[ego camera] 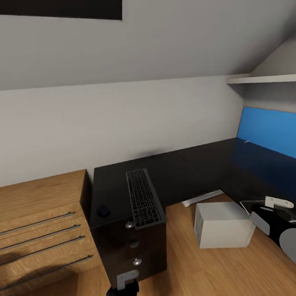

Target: In the bedroom, organize the workspace by keeping the computer under the desk, ensuring the monitor is on the desk, placing the keyboard on the desk next to the monitor, placing the mouse on the desk next to the keyboard, moving the folder from the swivel chair onto the desk next to the mouse, stacking the notebook on top of the folder with the pen on top of the notebook, and positioning the swivel chair next to the desk.

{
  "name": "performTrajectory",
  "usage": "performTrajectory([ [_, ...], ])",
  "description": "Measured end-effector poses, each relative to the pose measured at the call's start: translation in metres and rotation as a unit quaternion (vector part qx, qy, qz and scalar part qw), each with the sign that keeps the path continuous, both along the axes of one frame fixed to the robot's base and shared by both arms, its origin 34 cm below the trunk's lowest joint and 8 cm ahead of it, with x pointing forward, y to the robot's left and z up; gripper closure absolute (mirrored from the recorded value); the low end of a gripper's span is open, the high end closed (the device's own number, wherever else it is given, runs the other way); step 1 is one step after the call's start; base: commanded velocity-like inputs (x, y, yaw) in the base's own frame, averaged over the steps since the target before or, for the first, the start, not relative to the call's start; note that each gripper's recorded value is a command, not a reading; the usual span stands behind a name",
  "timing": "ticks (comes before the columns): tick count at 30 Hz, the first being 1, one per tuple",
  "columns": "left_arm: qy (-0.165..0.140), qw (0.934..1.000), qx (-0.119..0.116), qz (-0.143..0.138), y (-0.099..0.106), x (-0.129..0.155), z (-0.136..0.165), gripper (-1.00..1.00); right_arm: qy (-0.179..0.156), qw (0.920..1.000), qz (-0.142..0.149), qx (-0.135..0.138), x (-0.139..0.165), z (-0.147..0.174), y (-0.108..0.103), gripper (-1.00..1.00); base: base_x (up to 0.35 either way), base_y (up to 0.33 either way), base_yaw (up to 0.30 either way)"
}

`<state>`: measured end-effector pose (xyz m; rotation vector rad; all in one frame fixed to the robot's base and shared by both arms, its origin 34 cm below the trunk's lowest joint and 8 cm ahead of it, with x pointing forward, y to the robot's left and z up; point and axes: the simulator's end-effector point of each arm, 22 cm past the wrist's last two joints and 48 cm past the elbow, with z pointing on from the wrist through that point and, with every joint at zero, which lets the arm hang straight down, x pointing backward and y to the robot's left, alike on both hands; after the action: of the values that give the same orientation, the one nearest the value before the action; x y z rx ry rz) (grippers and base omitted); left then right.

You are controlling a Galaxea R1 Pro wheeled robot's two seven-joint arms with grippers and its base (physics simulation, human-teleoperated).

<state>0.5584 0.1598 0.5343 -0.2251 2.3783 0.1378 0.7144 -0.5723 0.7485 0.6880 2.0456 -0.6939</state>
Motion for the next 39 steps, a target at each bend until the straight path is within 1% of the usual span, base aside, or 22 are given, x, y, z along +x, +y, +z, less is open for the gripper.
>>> performTrajectory([
  [7,0.000,1.0000,0.000,0.000,0.000,0.000,0.000,-1.00,0.000,1.0000,-0.001,0.001,0.000,0.000,0.000,-1.00,-0.089,0.146,0.000],
  [25,0.001,1.0000,0.000,0.000,0.000,0.000,0.000,-1.00,-0.001,1.0000,-0.001,0.001,0.000,0.000,0.000,-1.00,-0.007,0.011,0.000],
  [26,0.001,1.0000,0.000,0.000,0.000,0.000,0.002,-1.00,-0.001,1.0000,-0.004,0.006,-0.001,0.000,0.000,-1.00,0.000,0.000,0.000],
  [39,0.001,1.0000,0.000,0.000,0.000,0.001,0.025,-1.00,-0.003,1.0000,-0.004,0.006,0.001,0.024,0.000,-1.00,0.000,0.000,0.000],
])
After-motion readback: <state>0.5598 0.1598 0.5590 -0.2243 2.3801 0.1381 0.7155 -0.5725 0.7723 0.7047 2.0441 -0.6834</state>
